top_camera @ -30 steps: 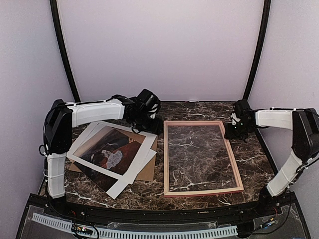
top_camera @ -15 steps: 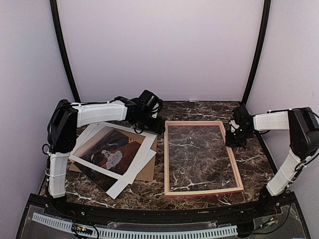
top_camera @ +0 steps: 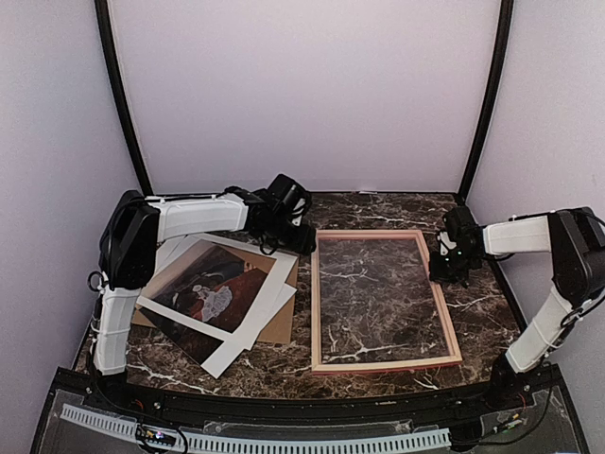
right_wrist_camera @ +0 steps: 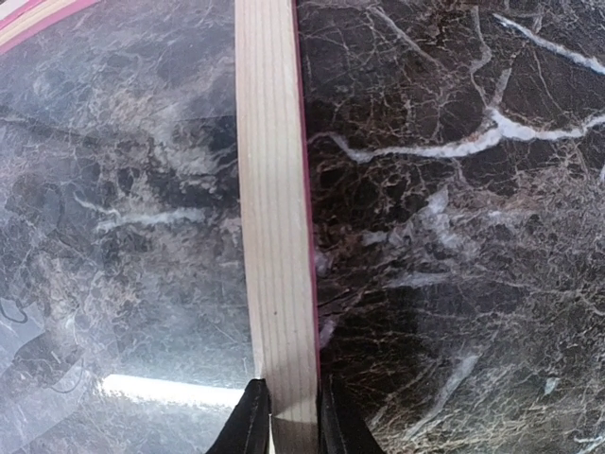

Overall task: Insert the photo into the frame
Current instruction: Move the frame body to the center of the board.

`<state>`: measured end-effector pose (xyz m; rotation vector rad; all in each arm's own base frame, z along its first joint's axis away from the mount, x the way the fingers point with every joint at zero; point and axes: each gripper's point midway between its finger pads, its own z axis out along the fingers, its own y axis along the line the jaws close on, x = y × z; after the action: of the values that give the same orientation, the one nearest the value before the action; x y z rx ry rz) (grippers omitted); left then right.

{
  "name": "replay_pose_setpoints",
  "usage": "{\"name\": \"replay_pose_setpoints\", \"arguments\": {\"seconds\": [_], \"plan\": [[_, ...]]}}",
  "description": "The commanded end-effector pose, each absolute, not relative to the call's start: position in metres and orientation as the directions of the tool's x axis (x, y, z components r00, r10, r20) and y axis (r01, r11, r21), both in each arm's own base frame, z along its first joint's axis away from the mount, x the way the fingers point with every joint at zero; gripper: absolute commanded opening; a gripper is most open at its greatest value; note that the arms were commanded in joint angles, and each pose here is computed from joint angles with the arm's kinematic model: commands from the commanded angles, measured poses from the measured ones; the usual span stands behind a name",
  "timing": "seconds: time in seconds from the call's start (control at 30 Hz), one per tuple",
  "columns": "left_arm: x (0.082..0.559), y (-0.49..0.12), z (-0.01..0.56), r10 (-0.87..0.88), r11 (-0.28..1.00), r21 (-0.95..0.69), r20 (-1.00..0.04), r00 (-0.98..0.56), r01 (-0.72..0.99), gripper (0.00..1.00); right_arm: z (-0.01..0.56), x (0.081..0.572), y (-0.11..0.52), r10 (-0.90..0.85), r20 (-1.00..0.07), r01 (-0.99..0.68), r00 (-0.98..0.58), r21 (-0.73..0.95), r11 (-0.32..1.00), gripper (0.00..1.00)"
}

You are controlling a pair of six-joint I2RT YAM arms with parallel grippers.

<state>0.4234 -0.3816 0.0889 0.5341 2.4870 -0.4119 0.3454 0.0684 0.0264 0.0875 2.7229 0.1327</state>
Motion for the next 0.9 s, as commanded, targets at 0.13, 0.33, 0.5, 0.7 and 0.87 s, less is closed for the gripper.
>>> {"name": "replay_pose_setpoints", "arguments": {"seconds": [0.13, 0.33, 0.5, 0.7, 0.87], "plan": [[0.453, -0.384, 0.084, 0.281, 0.895, -0.117, -0.601, -0.748, 0.43, 0.65, 0.015, 0.32, 0.065, 0.107, -0.356, 0.068, -0.928, 0.119, 0.991, 0.17], [0.474, -0.386, 0.074, 0.275, 0.904, -0.094, -0.618, -0.737, 0.416, 0.67, 0.013, 0.313, 0.064, 0.113, -0.353, 0.074, -0.929, 0.123, 0.99, 0.16], [0.489, -0.389, 0.067, 0.28, 0.907, -0.077, -0.622, -0.731, 0.413, 0.69, 0.011, 0.313, 0.064, 0.111, -0.349, 0.072, -0.931, 0.121, 0.99, 0.16], [0.497, -0.394, 0.059, 0.287, 0.906, -0.07, -0.625, -0.726, 0.418, 0.69, 0.01, 0.313, 0.064, 0.107, -0.348, 0.069, -0.931, 0.12, 0.99, 0.16], [0.503, -0.394, 0.052, 0.289, 0.913, -0.051, -0.622, -0.728, 0.406, 0.7, 0.008, 0.313, 0.064, 0.105, -0.345, 0.068, -0.933, 0.118, 0.991, 0.16]]}}
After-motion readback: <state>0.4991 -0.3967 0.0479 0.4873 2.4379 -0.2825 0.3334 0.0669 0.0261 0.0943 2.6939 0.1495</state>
